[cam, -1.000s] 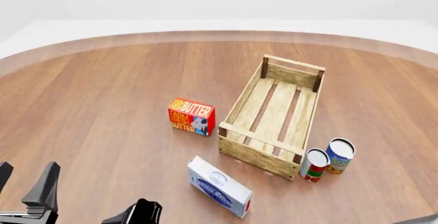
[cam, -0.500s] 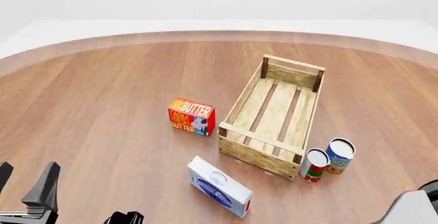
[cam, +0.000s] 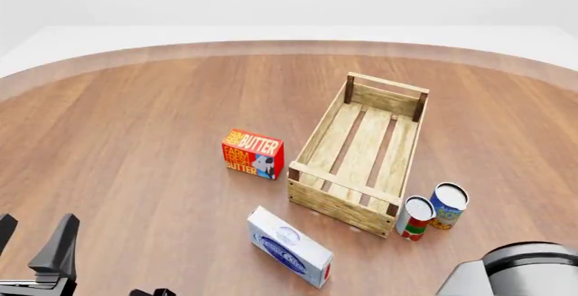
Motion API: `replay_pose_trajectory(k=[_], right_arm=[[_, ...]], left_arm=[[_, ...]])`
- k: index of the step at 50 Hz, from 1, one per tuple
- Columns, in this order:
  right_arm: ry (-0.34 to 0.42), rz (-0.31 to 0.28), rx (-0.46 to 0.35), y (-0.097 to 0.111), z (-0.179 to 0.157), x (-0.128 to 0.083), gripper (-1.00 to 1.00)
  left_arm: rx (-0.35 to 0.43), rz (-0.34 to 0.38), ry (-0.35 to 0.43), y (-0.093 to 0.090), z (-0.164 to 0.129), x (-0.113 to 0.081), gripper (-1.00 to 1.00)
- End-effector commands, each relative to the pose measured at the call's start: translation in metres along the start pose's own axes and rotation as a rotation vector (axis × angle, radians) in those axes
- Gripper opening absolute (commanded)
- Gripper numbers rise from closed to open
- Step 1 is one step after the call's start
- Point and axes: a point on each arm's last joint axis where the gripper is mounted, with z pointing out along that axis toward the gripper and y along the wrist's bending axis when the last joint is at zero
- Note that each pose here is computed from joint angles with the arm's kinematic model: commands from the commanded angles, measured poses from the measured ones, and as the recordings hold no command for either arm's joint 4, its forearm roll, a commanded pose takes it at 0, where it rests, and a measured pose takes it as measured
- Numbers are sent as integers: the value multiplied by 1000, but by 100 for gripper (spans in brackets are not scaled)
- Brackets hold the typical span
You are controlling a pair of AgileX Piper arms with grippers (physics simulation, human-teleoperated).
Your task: Pick up the ketchup, and put it in the wooden tray.
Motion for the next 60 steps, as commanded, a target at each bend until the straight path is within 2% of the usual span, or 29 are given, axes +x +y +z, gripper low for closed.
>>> replay_pose_trajectory(k=[1, 12, 37, 38, 50, 60], right_arm=[[22, 15, 10, -5, 17, 8, 100], [39, 29, -2, 1, 33, 14, 100], [79, 26, 2, -1, 54, 23, 100], [76, 25, 0, 0, 52, 22, -100], [52, 7, -9, 4, 33, 16, -100], [45, 22, -23, 12, 12, 18, -100]], left_arm=[[0, 0, 0, 0, 0, 0, 100], [0, 0, 0, 0, 0, 0, 100], [0, 0, 0, 0, 0, 0, 100], [0, 0, 0, 0, 0, 0, 100], [0, 0, 0, 0, 0, 0, 100], [0, 0, 0, 0, 0, 0, 100]])
